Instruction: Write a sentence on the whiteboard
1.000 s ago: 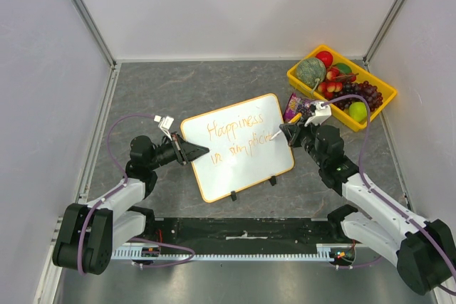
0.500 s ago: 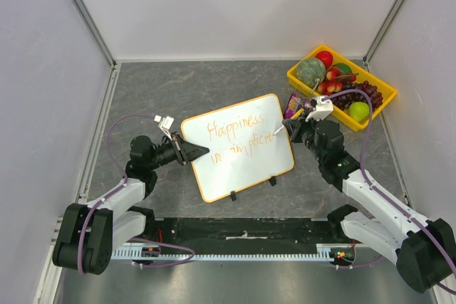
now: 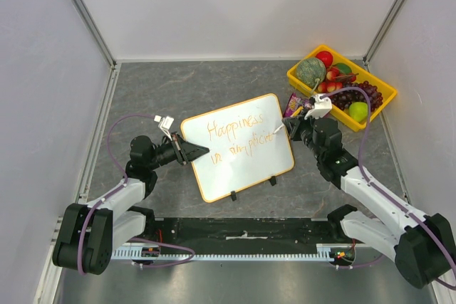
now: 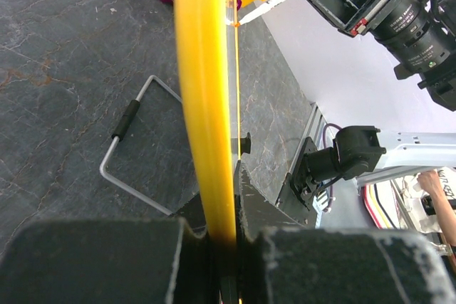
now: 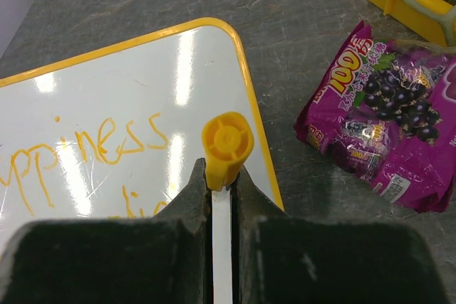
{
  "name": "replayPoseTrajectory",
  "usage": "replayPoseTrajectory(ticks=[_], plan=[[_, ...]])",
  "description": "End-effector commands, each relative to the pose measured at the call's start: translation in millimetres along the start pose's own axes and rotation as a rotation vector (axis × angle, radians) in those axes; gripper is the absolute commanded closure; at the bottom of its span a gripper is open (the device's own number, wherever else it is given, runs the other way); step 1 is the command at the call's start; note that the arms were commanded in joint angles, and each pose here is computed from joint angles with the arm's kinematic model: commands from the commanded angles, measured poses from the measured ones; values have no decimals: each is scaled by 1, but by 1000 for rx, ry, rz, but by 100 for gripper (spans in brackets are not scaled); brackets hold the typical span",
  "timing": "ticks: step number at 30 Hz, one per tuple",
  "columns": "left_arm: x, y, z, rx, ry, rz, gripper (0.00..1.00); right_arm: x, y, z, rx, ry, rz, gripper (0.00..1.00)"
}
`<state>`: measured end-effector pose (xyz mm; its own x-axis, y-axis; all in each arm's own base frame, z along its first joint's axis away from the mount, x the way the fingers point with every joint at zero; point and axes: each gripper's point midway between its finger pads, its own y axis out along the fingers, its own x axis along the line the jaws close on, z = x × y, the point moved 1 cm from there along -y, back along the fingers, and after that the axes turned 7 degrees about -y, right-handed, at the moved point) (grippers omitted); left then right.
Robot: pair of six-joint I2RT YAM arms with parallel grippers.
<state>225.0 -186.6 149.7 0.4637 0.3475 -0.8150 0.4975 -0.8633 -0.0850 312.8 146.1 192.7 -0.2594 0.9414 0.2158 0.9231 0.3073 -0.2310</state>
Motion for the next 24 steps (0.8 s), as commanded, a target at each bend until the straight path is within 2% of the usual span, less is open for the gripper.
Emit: replayPoseTrajectory(ticks=[1, 11, 19, 24], plan=[[22, -4, 15, 35, 107, -52, 98, -7, -5, 9, 5, -14, 22, 100], [22, -4, 15, 34, 107, -51, 98, -12, -14, 26, 41, -23, 23, 100], [22, -4, 15, 36, 107, -51, 98, -5, -16, -24, -76, -5, 29, 100], [22, -4, 15, 34, 110, -51, 98, -5, -10, -39, -102, -8, 47, 100]])
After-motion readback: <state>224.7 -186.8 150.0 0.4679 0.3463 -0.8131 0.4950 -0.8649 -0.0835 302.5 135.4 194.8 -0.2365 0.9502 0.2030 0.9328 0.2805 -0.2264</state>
